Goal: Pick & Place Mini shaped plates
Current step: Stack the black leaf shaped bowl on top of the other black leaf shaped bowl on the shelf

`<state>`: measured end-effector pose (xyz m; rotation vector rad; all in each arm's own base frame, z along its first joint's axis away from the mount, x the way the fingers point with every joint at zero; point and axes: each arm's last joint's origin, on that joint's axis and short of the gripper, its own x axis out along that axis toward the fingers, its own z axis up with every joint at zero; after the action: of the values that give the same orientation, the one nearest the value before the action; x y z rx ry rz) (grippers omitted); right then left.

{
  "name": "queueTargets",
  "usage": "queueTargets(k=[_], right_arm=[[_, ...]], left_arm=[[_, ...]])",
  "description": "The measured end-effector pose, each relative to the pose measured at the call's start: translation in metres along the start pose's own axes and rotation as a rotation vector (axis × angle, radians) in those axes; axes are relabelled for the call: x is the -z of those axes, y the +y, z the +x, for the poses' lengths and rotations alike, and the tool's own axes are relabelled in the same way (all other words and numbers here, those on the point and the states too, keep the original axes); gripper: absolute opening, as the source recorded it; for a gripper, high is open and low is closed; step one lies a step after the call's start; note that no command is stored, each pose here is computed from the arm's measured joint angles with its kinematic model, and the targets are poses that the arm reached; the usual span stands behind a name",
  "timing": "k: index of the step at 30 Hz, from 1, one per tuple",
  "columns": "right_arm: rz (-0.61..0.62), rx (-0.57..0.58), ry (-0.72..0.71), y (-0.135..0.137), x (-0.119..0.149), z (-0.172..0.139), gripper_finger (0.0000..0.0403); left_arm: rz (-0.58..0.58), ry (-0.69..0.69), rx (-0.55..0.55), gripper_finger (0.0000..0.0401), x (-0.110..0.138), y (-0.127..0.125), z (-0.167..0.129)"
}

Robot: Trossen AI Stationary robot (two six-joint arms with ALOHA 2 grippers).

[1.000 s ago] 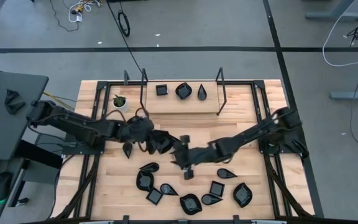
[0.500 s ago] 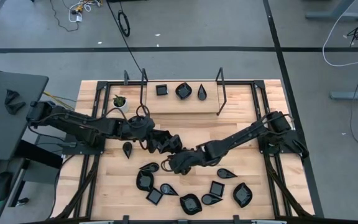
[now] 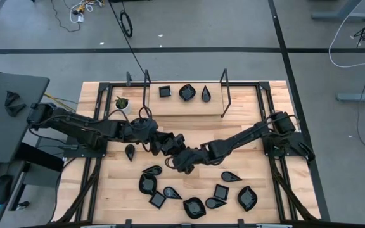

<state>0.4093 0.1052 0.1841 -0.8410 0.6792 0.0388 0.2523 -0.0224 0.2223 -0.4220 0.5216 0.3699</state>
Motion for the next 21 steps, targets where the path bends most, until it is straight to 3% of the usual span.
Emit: queueTargets(k=[5, 14, 21], right_arm=[[-0.001, 0.004, -0.006, 0.0, -0.001, 0.0, 0.0006], [0.034, -0.08, -0.074, 0.003, -0.003, -0.001, 0.0004], [-0.007, -0.115, 0.005, -0.003, 0.005, -0.008, 0.0003]], left_arm=[[-0.004, -0.008, 0.0, 0.0016, 0.0, 0.0, 0.0], [0.045, -0.133, 0.042, 0.0052, -0.012, -0.006, -0.001], [0.11, -0.17, 0.093, 0.0098, -0.021, -0.005, -0.014]])
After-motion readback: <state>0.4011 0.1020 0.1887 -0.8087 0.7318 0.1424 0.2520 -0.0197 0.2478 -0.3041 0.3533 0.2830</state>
